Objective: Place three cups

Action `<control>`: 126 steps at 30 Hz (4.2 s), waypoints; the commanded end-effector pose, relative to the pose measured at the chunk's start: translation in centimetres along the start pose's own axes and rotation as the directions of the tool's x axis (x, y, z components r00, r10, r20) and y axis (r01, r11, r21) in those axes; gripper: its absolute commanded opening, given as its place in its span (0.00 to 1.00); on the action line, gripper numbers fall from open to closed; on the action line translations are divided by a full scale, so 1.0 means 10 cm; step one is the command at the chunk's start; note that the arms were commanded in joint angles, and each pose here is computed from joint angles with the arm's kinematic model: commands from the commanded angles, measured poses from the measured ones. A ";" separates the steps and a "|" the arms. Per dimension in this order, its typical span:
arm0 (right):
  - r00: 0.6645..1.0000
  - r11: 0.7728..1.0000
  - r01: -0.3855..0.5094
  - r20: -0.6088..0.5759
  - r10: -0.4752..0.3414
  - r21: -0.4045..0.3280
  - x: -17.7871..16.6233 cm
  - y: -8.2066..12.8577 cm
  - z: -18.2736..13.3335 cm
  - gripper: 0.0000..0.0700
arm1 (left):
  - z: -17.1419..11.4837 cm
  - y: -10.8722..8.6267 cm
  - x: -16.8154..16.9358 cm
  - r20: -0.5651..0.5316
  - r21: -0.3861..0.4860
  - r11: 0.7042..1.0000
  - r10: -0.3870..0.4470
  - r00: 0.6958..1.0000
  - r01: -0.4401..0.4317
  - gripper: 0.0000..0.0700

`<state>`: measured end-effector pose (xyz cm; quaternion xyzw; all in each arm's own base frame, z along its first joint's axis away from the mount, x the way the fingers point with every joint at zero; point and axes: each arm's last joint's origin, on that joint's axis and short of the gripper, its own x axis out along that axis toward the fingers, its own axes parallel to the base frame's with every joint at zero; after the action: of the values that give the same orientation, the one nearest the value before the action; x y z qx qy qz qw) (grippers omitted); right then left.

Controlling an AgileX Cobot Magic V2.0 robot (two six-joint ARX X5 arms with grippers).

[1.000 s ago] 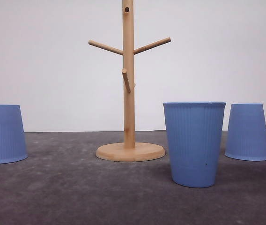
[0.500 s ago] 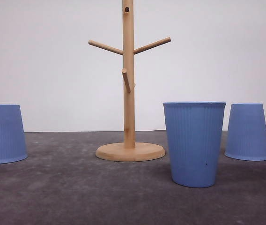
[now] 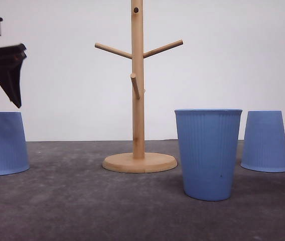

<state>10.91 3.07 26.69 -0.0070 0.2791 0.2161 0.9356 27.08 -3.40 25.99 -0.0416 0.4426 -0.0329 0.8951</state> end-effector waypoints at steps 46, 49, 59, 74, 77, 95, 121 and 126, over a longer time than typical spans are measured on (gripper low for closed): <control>0.999 1.000 0.003 0.034 -0.002 -0.016 -0.02 0.01 0.06 0.60 | 0.24 0.09 0.23 0.097 -0.037 0.999 0.008 0.995 -0.005 0.44; 0.999 1.000 0.003 0.034 -0.002 -0.016 -0.02 0.01 0.06 0.60 | 0.24 0.10 0.11 0.118 -0.042 0.999 0.006 0.993 -0.001 0.44; 0.999 1.000 0.003 0.035 -0.002 -0.017 -0.02 0.01 0.06 0.60 | 0.45 0.19 -0.35 0.116 -0.170 0.965 -0.184 0.976 0.202 0.44; 0.999 1.000 0.002 0.043 -0.002 -0.019 -0.02 0.01 0.07 0.60 | 1.01 0.40 -0.88 0.358 -0.283 0.753 -0.492 0.794 0.594 0.44; 0.999 1.000 0.002 0.043 -0.002 -0.019 -0.02 0.01 0.07 0.60 | 1.09 0.41 -0.78 0.369 -0.296 0.676 -0.571 0.733 0.675 0.44; 0.999 1.000 0.003 0.044 -0.002 -0.019 -0.02 0.01 0.07 0.60 | 1.34 0.30 0.15 0.319 -0.401 0.461 -0.740 0.593 0.791 0.44; 0.999 1.000 0.003 0.050 -0.002 -0.006 -0.02 0.01 0.08 0.60 | 1.28 -0.29 0.37 0.248 -0.349 0.494 -0.771 0.587 0.796 0.44; 0.999 1.000 0.003 0.050 -0.002 -0.005 -0.02 0.01 0.08 0.60 | 1.27 -0.31 0.37 0.245 -0.347 0.498 -0.769 0.590 0.795 0.45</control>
<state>11.05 3.10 26.94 -0.0070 0.2650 0.2162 0.9397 38.78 -6.10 31.07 -0.4392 0.3513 -0.3294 0.7584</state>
